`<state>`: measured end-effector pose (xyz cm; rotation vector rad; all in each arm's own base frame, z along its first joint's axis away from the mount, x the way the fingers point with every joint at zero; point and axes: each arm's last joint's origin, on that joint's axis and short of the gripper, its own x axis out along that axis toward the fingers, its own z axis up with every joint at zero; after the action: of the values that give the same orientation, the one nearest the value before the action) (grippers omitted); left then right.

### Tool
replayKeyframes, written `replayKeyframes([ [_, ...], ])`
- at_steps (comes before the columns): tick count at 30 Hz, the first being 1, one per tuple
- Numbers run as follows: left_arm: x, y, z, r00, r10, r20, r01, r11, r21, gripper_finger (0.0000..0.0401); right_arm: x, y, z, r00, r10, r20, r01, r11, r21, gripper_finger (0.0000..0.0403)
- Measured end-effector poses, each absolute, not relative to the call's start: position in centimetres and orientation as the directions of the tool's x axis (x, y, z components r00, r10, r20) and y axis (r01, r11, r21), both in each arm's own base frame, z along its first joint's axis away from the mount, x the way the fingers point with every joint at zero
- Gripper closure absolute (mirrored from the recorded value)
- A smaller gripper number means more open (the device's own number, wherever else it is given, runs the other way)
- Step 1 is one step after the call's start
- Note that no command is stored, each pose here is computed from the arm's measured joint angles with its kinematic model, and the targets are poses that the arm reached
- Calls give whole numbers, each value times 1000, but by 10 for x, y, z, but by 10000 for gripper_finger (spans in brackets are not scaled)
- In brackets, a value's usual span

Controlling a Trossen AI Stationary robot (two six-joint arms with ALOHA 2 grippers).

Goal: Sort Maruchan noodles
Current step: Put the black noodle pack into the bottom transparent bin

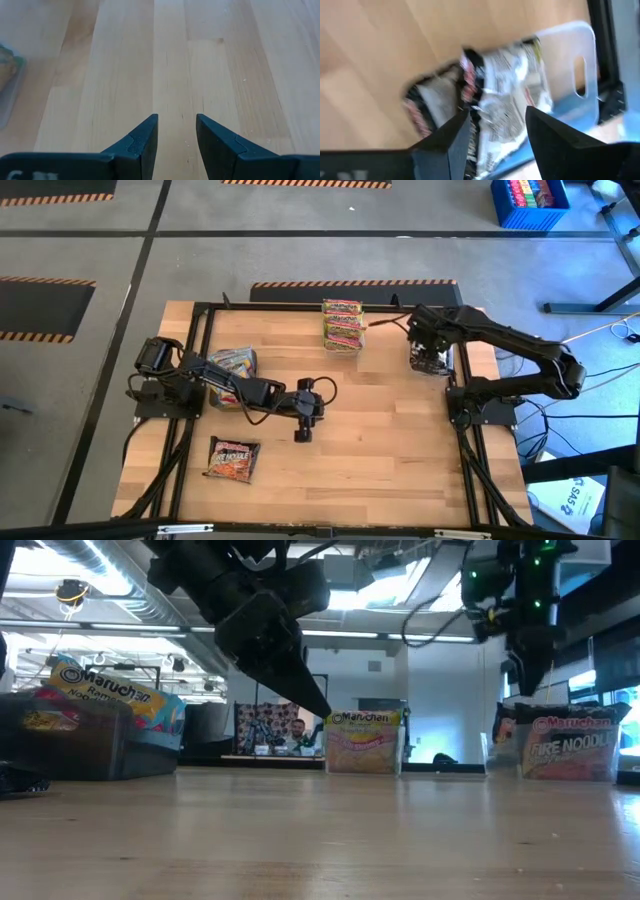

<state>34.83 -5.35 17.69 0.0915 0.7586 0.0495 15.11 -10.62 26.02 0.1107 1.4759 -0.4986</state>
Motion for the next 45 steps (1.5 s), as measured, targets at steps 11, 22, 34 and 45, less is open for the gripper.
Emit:
replayKeyframes([
  [11, 348, -51, 178, 724, 176, -667, -129, 984, 119, 274, 183, -104, 269, 453, -51, -890, 387, 911, 145, 157],
  [22, 301, -72, 209, 587, 26, -810, -108, 993, -47, 274, 246, -39, 256, 802, 141, -581, -1, 972, 235, 123],
  [34, 218, -128, 225, 284, -140, -949, -317, 920, -231, 274, 292, 18, 209, 787, 201, -583, -128, 978, 164, 127],
  [45, 177, -192, 194, 105, -91, -990, -494, 860, -132, 274, 306, 28, 185, 766, 184, -615, -123, 982, 141, 127],
])
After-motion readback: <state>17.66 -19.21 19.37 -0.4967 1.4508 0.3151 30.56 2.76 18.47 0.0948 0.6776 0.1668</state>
